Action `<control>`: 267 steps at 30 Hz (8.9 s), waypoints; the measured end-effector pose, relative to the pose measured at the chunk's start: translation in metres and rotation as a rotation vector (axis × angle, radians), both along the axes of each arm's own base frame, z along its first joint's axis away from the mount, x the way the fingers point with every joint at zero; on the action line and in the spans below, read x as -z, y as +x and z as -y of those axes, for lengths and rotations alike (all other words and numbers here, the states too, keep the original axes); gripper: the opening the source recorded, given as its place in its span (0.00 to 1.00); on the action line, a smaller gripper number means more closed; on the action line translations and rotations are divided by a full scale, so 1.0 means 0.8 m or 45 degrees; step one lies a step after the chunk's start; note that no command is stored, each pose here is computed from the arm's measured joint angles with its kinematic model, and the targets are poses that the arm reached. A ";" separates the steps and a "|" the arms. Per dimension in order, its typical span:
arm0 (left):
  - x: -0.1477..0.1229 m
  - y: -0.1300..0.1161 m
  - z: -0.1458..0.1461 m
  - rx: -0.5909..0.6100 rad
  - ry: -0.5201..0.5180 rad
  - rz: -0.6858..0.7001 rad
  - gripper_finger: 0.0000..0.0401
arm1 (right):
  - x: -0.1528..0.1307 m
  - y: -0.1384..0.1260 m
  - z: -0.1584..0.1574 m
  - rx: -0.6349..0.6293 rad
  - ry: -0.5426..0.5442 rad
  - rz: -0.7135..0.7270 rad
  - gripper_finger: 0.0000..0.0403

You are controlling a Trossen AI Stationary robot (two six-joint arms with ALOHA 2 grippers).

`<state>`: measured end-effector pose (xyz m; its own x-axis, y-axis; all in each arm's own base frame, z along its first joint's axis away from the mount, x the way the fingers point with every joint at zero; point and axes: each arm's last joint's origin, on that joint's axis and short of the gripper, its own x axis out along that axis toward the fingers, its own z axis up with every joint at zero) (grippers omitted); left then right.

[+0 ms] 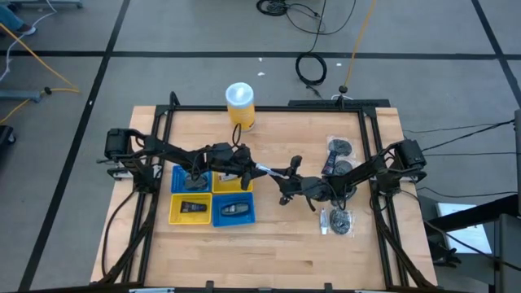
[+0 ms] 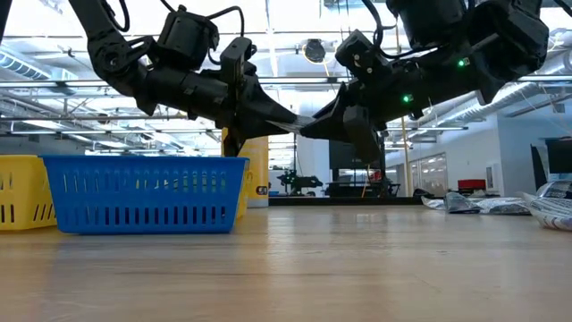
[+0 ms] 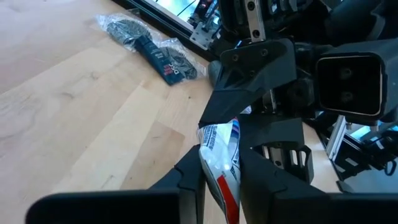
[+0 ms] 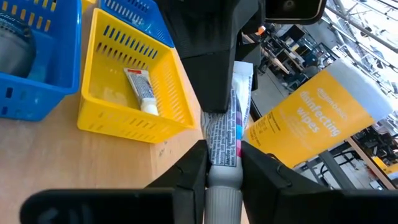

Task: Pick & Place Travel size toiletries
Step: Put the white toothpaste into the top yellow bin, then put the blue shave cream into the bottom yellow bin

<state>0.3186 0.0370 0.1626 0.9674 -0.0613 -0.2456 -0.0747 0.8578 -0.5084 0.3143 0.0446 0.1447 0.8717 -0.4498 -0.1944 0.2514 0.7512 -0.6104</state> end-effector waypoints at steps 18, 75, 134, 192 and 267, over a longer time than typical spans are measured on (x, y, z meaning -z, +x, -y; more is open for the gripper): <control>-0.032 -0.029 0.009 0.122 0.134 -0.162 0.02 | -0.029 -0.028 -0.024 0.083 -0.085 -0.019 0.61; -0.058 -0.103 0.053 -0.137 0.503 -0.284 0.55 | -0.034 -0.062 0.007 0.419 0.177 0.194 0.62; -0.014 -0.025 0.052 -0.103 0.681 0.005 0.49 | 0.010 -0.126 0.054 0.107 0.858 -0.054 0.07; -0.097 0.031 0.069 0.344 0.878 -0.508 0.34 | -0.062 -0.122 0.014 -0.539 0.785 0.384 0.39; -0.019 0.106 -0.069 0.093 0.036 -1.369 0.34 | -0.036 -0.126 0.013 -0.376 0.874 0.235 0.43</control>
<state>0.4033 0.0920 0.1779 0.2383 -0.0912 -0.9669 -0.4185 0.8887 -0.1870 0.2134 0.0341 0.1732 0.9823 -0.0248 -0.1854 0.0345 0.9982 0.0492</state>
